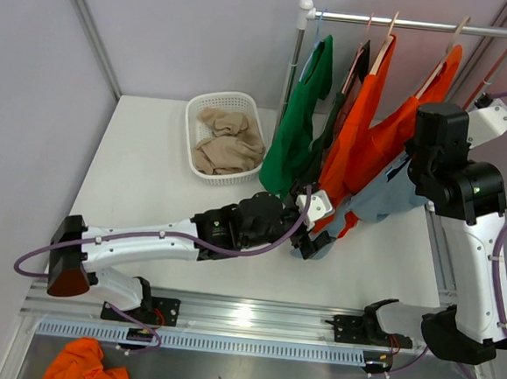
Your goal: Remove the t-shirt from the hanger
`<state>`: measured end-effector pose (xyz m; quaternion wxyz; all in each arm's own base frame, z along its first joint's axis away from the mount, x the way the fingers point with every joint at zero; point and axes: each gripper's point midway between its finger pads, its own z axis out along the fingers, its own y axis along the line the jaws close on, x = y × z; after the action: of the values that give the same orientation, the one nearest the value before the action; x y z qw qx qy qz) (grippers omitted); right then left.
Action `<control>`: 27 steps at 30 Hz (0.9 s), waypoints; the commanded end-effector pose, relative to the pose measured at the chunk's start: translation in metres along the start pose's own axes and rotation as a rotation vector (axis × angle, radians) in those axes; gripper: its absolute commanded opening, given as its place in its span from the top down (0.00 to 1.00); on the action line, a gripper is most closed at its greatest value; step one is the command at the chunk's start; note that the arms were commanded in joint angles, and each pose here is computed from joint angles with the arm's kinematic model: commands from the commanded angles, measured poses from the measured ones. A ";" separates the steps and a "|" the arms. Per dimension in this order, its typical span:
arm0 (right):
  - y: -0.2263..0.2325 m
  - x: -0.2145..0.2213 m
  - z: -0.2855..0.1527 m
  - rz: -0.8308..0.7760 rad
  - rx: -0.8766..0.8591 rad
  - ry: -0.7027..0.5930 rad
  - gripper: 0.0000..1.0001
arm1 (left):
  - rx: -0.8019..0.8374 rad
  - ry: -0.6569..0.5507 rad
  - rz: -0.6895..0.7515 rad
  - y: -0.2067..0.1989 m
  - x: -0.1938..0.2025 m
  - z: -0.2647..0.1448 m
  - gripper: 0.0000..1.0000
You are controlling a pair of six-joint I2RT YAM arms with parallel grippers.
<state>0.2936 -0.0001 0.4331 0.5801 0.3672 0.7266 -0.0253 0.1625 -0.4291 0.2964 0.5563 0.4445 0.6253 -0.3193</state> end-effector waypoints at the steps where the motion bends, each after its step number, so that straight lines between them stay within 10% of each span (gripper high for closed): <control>1: 0.013 -0.018 -0.010 0.088 -0.063 -0.033 1.00 | 0.045 -0.089 -0.022 -0.014 -0.032 0.009 0.06; 11: 0.015 -0.011 -0.010 0.084 -0.081 -0.005 1.00 | 0.057 -0.093 -0.017 -0.019 -0.034 0.028 0.31; 16: 0.010 -0.010 -0.009 0.071 -0.070 -0.014 1.00 | 0.054 -0.070 -0.022 -0.019 -0.043 0.037 0.99; 27: -0.007 -0.024 0.018 -0.038 0.049 -0.127 1.00 | 0.174 -0.097 -0.085 -0.071 -0.039 -0.018 0.99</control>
<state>0.3010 -0.0055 0.4227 0.5811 0.3435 0.7357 -0.0555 0.1309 -0.4580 0.3020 0.5313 0.4602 0.6140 -0.3592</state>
